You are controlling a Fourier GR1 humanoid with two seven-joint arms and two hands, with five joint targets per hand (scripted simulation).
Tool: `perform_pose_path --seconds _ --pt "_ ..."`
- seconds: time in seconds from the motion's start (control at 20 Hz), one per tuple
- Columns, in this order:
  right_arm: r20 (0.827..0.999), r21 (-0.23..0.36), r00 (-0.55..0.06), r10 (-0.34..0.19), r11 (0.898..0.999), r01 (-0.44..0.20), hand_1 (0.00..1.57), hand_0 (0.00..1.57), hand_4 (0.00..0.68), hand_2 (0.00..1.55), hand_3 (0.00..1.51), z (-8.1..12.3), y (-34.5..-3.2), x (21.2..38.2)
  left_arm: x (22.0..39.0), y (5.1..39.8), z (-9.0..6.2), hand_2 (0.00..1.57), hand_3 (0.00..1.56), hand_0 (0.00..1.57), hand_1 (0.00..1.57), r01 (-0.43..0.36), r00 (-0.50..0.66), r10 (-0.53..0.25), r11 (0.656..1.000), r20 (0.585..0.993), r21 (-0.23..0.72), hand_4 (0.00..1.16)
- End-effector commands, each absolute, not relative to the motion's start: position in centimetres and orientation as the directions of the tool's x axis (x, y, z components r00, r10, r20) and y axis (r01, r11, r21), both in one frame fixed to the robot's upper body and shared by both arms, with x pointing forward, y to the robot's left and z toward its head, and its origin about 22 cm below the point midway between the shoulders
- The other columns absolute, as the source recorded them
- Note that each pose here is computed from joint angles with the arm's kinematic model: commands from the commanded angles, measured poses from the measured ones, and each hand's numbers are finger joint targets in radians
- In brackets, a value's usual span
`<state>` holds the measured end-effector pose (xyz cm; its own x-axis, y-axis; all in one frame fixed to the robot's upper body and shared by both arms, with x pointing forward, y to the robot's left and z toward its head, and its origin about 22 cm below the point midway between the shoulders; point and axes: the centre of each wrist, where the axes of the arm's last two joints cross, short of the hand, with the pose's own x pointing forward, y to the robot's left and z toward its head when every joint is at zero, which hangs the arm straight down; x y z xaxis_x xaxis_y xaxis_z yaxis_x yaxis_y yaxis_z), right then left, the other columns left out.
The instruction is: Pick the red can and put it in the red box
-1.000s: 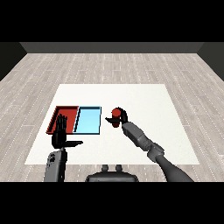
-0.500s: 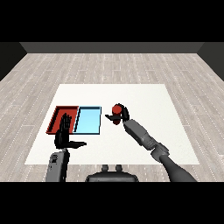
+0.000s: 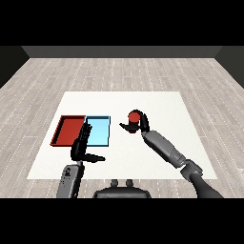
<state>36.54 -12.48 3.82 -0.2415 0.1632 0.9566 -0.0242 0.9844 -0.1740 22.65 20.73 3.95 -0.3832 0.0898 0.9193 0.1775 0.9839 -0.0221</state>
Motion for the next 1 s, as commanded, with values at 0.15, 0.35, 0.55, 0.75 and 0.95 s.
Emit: perform_pose_path --seconds 0.15,0.35,0.55,0.75,0.95 --pt "0.943 -0.169 -0.292 0.162 0.986 0.002 1.52 1.52 0.571 1.47 1.40 7.7 -11.3 34.9 22.7 18.4 5.5 0.00 0.00 0.00 0.00 0.230 -0.345 0.102 0.973 0.933 -0.021 0.00" --pt "0.926 -0.193 -0.329 0.186 0.981 0.011 1.50 1.50 0.581 1.46 1.40 7.8 -14.5 31.2 23.7 17.3 5.9 0.00 0.00 0.00 0.00 0.249 -0.317 0.078 0.968 0.945 0.003 0.00" --pt "0.923 -0.164 -0.351 0.157 0.986 0.011 1.50 1.50 0.589 1.45 1.40 9.2 -15.2 30.5 23.4 13.4 6.0 0.00 0.00 0.00 0.00 0.258 -0.277 0.050 0.966 0.960 0.025 0.00" --pt "0.922 -0.150 -0.358 0.150 0.988 0.028 1.50 1.50 0.584 1.46 1.39 10.6 -15.7 28.4 22.8 11.9 5.9 0.00 0.00 0.00 0.00 0.276 -0.295 0.045 0.960 0.954 0.041 0.00" --pt "0.893 -0.172 -0.421 0.158 0.985 0.006 1.51 1.51 0.576 1.47 1.40 10.7 -14.4 29.0 26.6 11.2 5.6 0.00 0.00 0.00 0.00 0.306 -0.267 0.032 0.950 0.963 0.054 0.00"
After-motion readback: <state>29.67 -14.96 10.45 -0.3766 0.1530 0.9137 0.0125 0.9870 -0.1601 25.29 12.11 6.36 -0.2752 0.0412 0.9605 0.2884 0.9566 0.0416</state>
